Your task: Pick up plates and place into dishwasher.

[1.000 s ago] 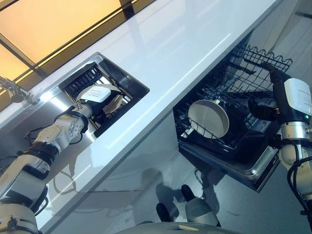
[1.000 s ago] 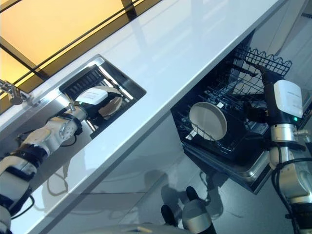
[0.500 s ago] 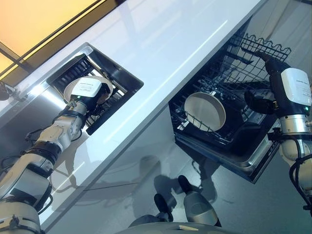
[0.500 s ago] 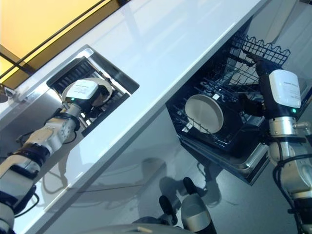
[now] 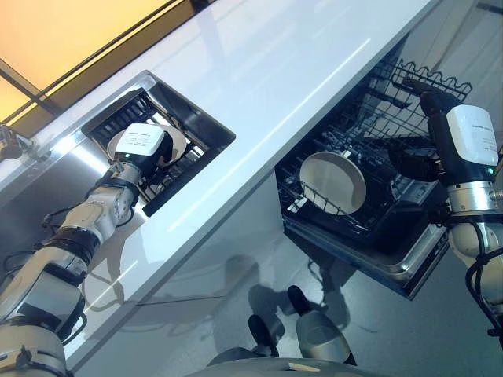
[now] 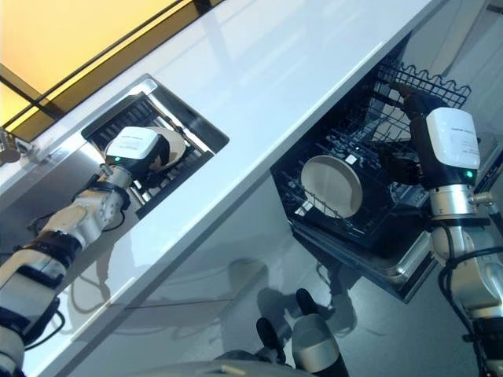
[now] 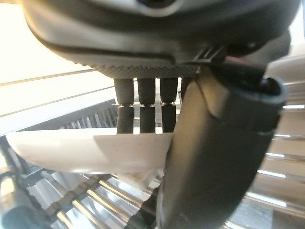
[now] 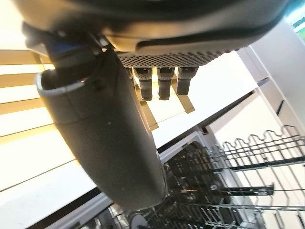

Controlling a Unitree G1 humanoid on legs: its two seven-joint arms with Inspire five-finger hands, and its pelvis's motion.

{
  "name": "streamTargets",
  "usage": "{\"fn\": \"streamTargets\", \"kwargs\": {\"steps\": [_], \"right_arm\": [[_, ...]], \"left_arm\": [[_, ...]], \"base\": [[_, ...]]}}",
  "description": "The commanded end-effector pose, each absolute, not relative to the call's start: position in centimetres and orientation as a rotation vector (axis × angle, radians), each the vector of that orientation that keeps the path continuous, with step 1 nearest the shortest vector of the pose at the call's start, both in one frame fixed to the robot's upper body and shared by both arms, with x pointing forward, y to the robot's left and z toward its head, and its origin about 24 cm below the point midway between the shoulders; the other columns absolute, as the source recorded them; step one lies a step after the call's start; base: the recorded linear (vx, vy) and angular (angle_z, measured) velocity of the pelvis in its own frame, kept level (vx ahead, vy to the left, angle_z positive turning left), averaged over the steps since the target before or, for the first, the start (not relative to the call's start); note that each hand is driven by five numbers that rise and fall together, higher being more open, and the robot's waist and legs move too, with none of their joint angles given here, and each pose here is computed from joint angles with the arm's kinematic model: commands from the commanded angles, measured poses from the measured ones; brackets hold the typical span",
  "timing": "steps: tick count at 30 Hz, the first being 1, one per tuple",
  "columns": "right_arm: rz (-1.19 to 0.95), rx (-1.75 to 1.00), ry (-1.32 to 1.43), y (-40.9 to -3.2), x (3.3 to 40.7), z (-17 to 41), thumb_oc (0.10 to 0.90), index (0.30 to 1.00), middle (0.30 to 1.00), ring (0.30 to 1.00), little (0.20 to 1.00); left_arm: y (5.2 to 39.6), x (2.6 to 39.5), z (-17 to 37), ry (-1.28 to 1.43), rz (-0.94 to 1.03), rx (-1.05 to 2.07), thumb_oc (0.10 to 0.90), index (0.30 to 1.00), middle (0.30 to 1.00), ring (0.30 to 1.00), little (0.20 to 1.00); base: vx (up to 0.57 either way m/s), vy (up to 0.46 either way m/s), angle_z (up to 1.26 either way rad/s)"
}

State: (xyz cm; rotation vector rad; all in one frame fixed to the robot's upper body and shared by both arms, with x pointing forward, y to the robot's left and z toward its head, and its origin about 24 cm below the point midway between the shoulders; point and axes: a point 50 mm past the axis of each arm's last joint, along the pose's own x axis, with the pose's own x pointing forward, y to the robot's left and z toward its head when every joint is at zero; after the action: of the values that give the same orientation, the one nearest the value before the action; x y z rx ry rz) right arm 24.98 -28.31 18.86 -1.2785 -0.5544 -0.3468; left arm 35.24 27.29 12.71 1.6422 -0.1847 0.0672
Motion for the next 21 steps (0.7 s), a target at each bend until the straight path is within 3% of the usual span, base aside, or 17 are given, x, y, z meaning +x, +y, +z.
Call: {"fn": "streamTargets", "kwargs": {"steps": [1,9,21], "right_arm": [[-0.384,-1.258,-0.848,-26.3,24.0,23.3,0.8,0.9,0.9,0.9,0.9],[-0.386,-1.224,-0.85,-26.1,23.9,23.2,0.8,0.9,0.9,0.9,0.9],[-0.377,-1.198,-0.863,-25.2,24.8,23.2,0.8,0.9,0.9,0.9,0.9]], "left_arm": [[31.9,34.9,18.6,-0.248,0.385,1.653,0.1,0.3,0.3,0.3,0.2],[29.7,34.1,22.1,-0.546,0.446,1.59,0.1,0.3,0.3,0.3,0.2],[28.6,33.0,22.8,-0.681,0.426,1.516,0.1,0.3,0.3,0.3,0.2]], "base": [[-0.03,0.0,0.04],[-0.04,0.0,0.11],[-0.01,0.007,0.12]]}}
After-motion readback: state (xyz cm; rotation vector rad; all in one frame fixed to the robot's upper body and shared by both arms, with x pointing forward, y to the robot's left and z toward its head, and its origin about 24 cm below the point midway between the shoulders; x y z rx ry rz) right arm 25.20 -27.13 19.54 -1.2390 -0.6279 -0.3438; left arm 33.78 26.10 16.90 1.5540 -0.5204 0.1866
